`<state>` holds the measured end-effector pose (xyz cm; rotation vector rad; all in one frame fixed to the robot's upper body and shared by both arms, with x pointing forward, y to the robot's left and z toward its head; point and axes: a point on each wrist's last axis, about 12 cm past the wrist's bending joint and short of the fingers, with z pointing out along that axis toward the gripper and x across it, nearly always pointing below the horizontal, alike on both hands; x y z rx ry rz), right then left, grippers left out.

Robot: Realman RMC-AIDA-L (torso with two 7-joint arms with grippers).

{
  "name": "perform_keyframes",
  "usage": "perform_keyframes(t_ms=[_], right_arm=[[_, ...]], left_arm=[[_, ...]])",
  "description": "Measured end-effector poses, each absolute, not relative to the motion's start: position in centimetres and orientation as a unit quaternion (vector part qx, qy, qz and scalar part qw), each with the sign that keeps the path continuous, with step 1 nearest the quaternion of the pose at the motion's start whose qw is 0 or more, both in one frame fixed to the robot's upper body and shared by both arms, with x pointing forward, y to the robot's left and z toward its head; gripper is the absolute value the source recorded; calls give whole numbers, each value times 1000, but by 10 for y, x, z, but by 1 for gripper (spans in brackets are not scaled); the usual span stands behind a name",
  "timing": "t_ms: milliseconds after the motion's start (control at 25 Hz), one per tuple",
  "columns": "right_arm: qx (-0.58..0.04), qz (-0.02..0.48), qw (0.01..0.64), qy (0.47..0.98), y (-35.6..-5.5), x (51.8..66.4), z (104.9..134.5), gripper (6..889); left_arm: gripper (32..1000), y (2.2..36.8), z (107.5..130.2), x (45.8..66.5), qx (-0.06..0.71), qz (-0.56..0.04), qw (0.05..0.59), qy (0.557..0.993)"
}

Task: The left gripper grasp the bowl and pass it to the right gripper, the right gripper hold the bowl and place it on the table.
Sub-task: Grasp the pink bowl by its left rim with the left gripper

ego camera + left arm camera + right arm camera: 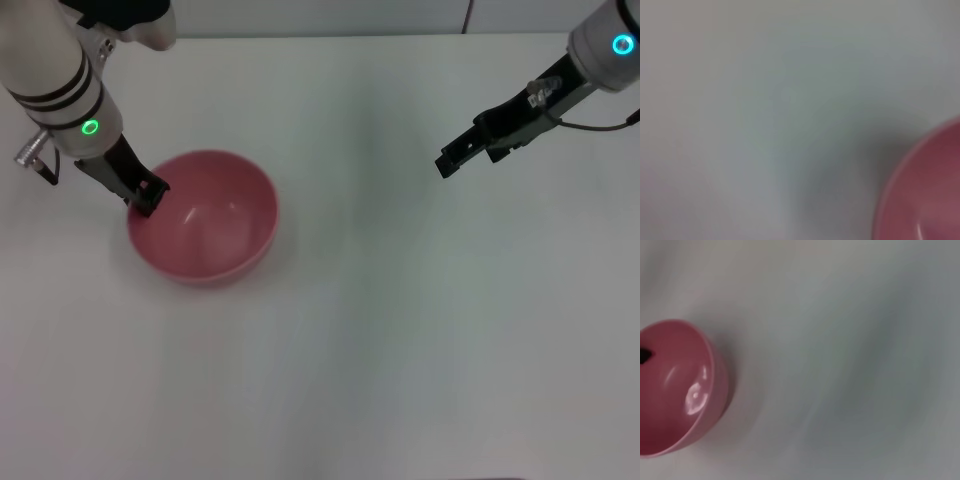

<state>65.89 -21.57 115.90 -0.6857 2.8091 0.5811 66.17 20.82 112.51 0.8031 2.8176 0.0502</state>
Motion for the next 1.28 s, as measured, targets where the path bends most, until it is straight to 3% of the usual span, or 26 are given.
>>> perform_keyframes(t_ms=[80,1280], right_arm=[[-232,196,96,948,-215,659,1160,863],[-233,195,98,948,-215,660,1160,862]], left_arm=[[158,208,1124,661,274,18,104,956],[46,207,1138,663,295,10,85,952]])
